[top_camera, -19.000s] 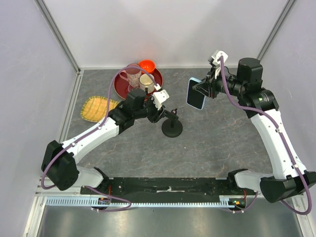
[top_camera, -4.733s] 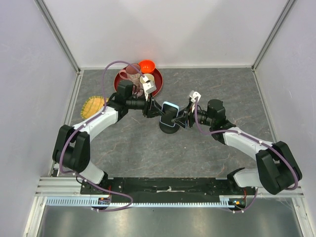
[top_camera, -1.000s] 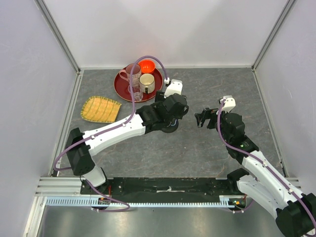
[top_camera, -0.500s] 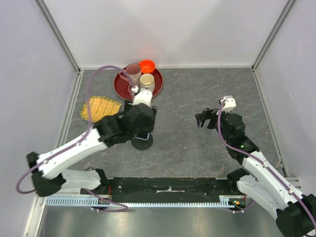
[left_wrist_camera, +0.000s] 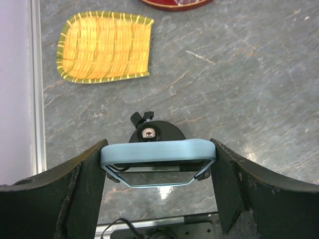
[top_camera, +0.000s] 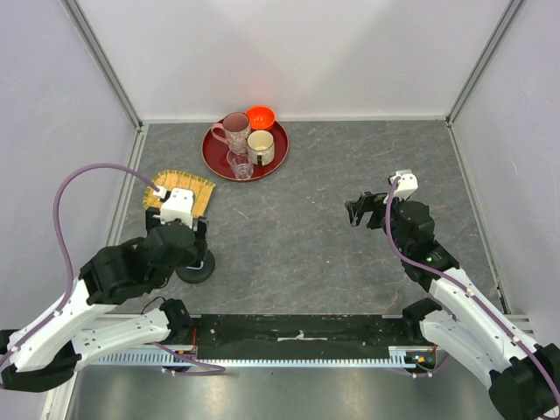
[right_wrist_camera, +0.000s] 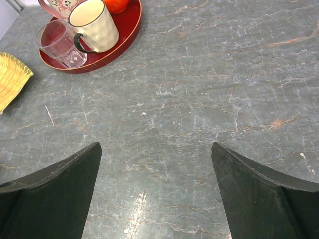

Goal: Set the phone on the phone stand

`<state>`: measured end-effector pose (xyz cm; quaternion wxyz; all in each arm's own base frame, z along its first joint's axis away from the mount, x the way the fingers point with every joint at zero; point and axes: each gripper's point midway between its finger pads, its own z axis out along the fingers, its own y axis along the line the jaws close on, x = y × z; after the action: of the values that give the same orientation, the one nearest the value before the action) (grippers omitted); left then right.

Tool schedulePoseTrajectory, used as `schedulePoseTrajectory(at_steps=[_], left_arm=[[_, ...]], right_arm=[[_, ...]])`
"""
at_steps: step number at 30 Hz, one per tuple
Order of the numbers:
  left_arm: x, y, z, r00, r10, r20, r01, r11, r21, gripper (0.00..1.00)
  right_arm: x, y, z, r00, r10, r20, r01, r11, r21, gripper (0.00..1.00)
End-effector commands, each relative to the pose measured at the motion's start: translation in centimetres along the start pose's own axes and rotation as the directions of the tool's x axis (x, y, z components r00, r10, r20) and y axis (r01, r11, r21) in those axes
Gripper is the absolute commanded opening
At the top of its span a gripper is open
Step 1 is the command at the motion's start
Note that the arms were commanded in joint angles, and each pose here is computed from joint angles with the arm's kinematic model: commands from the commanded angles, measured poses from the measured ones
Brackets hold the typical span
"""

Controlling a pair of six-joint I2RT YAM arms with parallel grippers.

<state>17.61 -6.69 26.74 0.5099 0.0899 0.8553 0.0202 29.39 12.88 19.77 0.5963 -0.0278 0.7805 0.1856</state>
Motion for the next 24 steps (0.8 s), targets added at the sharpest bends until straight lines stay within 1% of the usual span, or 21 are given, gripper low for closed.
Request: schedulePoseTrajectory(at_steps=[1, 3, 6, 9, 15, 21, 24], left_arm=[[-2.4, 1.7, -0.8, 0.991, -0.05, 0.121, 0.055, 0.998, -0.037, 0.02], [-2.2, 1.8, -1.1, 0.993, -0.045, 0.113, 0.048, 0.999, -0.023, 0.02], [-1.4, 1.3, -1.0, 0.998, -0.019, 0.063, 0.019, 1.0, -0.01, 0.02], [-0.7, 1.0, -0.8, 0.999, -0.041, 0.026, 0.041, 0.999, -0.019, 0.02], [0.0, 0.6, -0.4, 0.995, -0.092, 0.024, 0.092, 0.996, -0.01, 0.02], [0.5, 0.2, 0.0, 0.995, -0.103, 0.006, 0.103, 0.995, -0.015, 0.02], [1.0, 0.0, 0.2, 0.994, -0.11, -0.018, 0.109, 0.994, -0.026, 0.07]], right_arm=[[-0.9, 0.6, 0.0, 0.999, 0.006, 0.042, -0.004, 1.0, -0.031, 0.98], [-0.9, 0.7, 0.0, 0.999, 0.007, 0.043, -0.006, 0.999, -0.033, 0.98], [-0.9, 0.7, 0.0, 0.999, 0.007, 0.043, -0.006, 0.999, -0.035, 0.98], [-0.9, 0.6, 0.0, 0.999, 0.006, 0.042, -0.005, 0.999, -0.033, 0.98], [-0.8, 0.9, 0.1, 0.999, 0.007, 0.039, -0.005, 0.999, -0.043, 0.98], [-0.6, 0.9, 0.1, 0.999, 0.009, 0.033, -0.008, 0.999, -0.045, 0.98], [-0.5, 0.9, 0.1, 0.999, 0.008, 0.032, -0.006, 0.999, -0.043, 0.98]])
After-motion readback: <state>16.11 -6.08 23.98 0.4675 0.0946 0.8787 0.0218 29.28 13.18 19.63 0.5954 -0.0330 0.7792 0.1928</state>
